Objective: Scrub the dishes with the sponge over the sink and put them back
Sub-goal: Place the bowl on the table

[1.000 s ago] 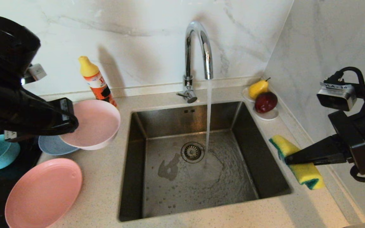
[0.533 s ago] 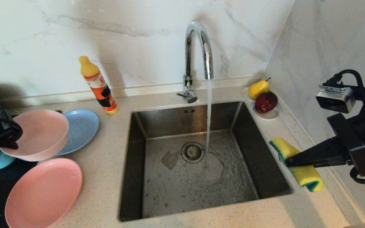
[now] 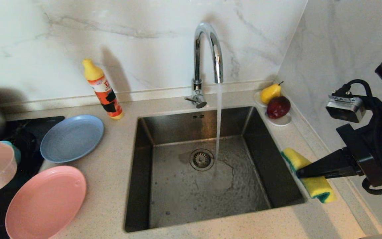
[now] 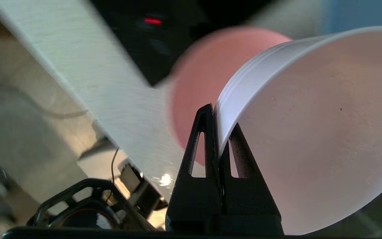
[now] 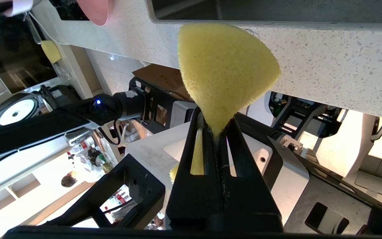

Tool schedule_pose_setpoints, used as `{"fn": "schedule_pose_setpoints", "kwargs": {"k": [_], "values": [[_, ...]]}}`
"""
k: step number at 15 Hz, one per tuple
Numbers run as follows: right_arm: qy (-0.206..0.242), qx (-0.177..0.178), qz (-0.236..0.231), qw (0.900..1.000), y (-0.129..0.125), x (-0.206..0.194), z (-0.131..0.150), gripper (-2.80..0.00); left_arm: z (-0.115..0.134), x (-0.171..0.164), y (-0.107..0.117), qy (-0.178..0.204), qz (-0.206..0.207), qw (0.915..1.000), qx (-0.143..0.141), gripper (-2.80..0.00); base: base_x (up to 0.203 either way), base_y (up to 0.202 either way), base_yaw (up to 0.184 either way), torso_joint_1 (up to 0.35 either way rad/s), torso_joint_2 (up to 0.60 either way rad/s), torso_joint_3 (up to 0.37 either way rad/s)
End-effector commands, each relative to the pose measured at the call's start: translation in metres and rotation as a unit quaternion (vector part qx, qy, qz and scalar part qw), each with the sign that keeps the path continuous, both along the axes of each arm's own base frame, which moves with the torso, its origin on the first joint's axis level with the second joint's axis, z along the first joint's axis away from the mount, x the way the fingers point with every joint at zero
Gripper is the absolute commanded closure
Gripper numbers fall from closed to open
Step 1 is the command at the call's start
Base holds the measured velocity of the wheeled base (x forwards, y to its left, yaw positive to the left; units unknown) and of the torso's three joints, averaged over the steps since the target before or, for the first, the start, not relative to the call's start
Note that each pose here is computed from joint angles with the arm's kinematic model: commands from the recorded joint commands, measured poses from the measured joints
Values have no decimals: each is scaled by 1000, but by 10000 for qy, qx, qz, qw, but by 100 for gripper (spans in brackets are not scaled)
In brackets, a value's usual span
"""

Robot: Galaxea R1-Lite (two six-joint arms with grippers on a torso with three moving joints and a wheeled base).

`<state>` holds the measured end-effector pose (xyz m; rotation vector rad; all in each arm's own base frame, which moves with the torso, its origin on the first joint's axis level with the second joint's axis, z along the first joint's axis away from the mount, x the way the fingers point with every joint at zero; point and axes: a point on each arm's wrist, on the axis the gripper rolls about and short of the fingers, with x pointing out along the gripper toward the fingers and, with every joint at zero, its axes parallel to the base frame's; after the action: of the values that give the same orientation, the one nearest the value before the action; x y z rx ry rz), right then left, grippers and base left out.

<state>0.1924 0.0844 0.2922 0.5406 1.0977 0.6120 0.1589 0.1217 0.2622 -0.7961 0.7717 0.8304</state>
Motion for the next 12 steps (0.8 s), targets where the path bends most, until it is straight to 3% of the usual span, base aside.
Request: {"fn": "schedule_pose_setpoints", "kwargs": {"k": [1,4,8,12], "values": [[57,5,7,10000,1,1,-1,0,-16,-10,33,170,561,9980,-252,0,0,0,0,0,0,0],[87,-6,5,10000,1,3,-2,0,-37,-16,72,297,897,9941,-530,0,0,0,0,0,0,0],[91,-7,-9,10000,1,3,-3,0,-64,-25,100,482,1134,9900,-692,0,0,0,0,0,0,0],[102,-5,-34,9999,0,5,-3,0,-91,-29,105,678,1145,9872,-876,0,0,0,0,0,0,0]]}}
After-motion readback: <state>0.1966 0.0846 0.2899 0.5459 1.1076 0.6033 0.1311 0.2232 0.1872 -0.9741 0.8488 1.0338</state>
